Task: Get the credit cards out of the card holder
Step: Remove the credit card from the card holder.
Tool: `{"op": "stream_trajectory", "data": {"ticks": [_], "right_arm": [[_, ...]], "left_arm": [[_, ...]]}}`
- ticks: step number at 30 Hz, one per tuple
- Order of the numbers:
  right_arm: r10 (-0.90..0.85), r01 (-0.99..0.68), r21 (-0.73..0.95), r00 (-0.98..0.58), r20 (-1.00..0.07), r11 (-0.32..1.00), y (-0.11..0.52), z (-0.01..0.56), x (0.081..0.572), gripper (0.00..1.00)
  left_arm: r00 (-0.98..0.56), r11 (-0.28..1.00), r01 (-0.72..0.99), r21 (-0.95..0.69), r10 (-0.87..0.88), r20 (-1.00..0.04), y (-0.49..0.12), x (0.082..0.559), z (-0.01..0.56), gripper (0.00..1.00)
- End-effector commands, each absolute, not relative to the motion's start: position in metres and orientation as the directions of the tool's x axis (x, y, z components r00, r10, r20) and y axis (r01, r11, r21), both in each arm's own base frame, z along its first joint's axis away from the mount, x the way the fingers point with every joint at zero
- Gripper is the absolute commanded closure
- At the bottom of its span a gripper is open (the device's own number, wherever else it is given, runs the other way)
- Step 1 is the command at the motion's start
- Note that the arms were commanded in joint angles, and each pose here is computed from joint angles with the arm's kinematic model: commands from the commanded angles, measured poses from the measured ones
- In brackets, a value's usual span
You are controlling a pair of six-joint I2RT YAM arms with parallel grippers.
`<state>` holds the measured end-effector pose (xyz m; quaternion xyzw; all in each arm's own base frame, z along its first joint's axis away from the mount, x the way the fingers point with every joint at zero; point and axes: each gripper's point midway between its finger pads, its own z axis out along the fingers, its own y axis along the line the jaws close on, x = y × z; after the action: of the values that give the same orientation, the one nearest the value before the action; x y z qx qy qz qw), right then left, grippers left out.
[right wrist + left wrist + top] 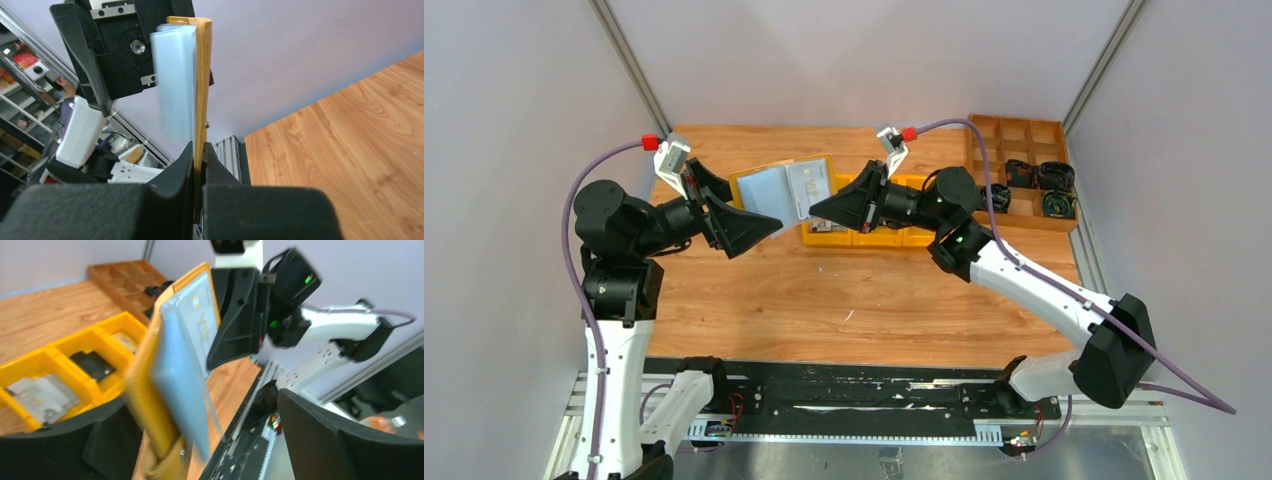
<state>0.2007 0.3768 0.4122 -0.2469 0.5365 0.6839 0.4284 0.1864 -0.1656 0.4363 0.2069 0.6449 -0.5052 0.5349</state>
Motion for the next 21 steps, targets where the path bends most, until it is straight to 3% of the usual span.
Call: {"op": "stream_trajectory", "data": {"ticks": [1, 7, 11, 21], "right_arm": [[0.161, -0.907, 0.420, -0.416, -0.895, -0.011, 0.370, 0.412, 0.181, 1.00], [-0.176, -0.899, 0.437, -0.430, -0.885, -0.002, 0.356, 0.361, 0.157, 1.00], [-0.292, -0.907, 0.418, -0.386, -0.875, -0.054, 0.355, 0.352, 0.138, 1.00], [-0.444, -0.892, 0.418, -0.309, -0.841, -0.172, 0.379, 0.345, 0.106, 1.00]], "left_arm": [[-0.322, 0.479, 0.812, -0.332, -0.105, -0.941, -0.158, 0.182, 0.408, 0.00], [-0.212, 0.504, 0.848, -0.164, 0.040, -0.976, -0.150, 0.177, 0.411, 0.00], [-0.165, 0.455, 0.883, -0.112, 0.078, -0.983, -0.153, 0.171, 0.405, 0.00], [-0.380, 0.299, 0.889, -0.345, 0.063, -0.923, -0.173, 0.148, 0.357, 0.00]]}}
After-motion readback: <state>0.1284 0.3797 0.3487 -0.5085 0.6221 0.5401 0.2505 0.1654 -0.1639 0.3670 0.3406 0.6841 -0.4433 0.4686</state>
